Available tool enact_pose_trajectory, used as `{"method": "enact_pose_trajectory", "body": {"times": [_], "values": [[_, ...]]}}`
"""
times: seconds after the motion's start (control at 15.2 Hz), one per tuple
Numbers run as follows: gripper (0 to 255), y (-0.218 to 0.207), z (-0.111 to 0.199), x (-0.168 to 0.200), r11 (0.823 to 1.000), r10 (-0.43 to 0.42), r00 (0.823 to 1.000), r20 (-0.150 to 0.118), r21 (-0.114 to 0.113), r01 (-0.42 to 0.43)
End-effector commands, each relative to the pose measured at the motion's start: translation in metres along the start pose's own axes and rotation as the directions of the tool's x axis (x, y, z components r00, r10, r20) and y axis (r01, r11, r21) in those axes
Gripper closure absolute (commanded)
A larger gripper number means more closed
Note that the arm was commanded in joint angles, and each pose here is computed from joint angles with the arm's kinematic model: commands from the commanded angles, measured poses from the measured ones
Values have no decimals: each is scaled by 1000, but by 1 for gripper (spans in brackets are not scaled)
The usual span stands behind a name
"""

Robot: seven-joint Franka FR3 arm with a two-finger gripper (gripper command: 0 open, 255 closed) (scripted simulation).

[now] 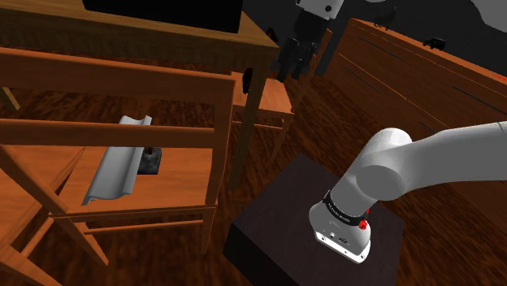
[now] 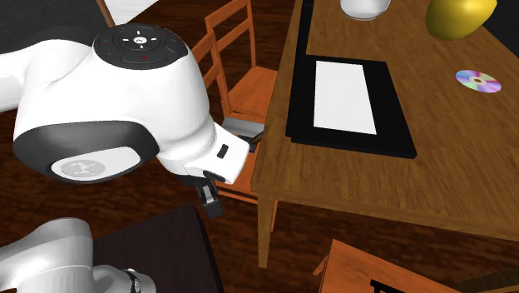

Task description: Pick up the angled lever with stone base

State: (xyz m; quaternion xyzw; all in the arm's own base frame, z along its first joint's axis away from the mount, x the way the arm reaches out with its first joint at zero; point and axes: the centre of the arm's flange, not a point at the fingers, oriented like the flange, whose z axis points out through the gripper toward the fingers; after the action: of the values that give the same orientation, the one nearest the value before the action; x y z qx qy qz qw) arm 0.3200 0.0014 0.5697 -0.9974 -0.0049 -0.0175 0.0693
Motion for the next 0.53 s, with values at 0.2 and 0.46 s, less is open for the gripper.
{"method": "enact_pose_trajectory", "body": {"times": [0.2, 0.46], "values": [[0, -32, 21, 14, 998, 59, 998, 4, -7, -59], [0, -72, 50, 36, 990, 137, 990, 10, -16, -137]]}}
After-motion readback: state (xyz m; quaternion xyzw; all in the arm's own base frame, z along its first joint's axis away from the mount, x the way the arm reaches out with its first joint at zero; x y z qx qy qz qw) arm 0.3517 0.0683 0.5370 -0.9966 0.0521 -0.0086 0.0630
